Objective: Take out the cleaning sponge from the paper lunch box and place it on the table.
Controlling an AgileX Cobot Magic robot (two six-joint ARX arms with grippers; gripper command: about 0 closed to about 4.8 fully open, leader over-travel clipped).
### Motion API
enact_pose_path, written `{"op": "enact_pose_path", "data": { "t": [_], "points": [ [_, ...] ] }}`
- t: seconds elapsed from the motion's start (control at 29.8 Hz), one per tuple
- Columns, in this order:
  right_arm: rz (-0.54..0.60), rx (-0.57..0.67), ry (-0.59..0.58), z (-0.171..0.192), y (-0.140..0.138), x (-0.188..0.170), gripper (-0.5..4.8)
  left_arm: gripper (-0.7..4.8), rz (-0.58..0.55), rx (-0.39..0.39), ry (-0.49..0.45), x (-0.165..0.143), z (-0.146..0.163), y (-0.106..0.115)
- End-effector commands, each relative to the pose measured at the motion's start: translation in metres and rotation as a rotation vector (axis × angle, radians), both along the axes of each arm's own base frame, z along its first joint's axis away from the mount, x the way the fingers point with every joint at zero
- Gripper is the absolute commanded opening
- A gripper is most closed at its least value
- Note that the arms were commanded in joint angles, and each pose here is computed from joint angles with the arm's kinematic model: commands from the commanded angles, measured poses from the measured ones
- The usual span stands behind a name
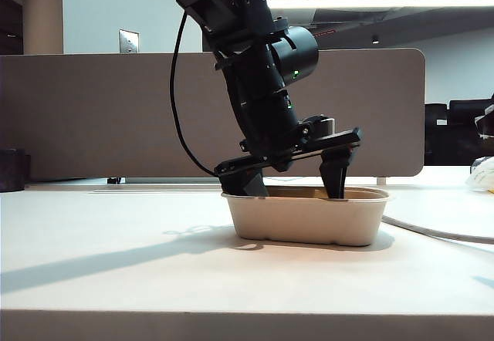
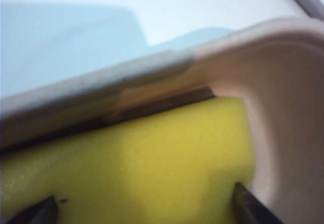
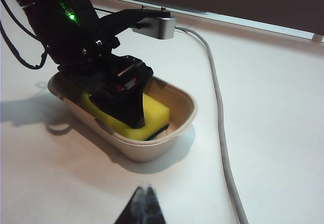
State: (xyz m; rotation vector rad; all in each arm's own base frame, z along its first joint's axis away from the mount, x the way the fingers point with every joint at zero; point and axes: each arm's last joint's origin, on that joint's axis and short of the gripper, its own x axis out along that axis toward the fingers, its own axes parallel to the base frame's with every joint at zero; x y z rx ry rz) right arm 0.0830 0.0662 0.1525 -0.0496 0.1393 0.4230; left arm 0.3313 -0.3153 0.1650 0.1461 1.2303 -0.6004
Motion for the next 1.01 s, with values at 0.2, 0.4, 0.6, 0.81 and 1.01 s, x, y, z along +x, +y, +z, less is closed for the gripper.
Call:
{"op": "enact_pose_path", "data": {
  "t": [0.2,0.4,0.6,0.81,1.01],
  "points": [
    [0.001,0.013,-0.013,0.002,0.0,0.0,-0.05,0.71,-0.027,0.142,0.207,-0.014,-0.053,0.008],
    [0.001,0.013,-0.013,0.002,0.0,0.0,-0.05,-0.06,-0.055,0.155,0.21,-0.015,-0.053,0.008],
    [0.001,0.013,-0.013,0.002,0.0,0.0,-0.05,-0.06,-0.076,0.155,0.202,-0.015,-0.051,0.008],
    [0.001,0.013,-0.013,0.002,0.0,0.0,-0.05,-0.06,-0.11,0.155,0.166,-0.012,-0.025,0.006],
    [0.001,0.013,-0.013,0.002,0.0,0.0,-0.05,-0.06,-0.118,0.148,0.043,-0.014,0.029,0.012]
  ]
}}
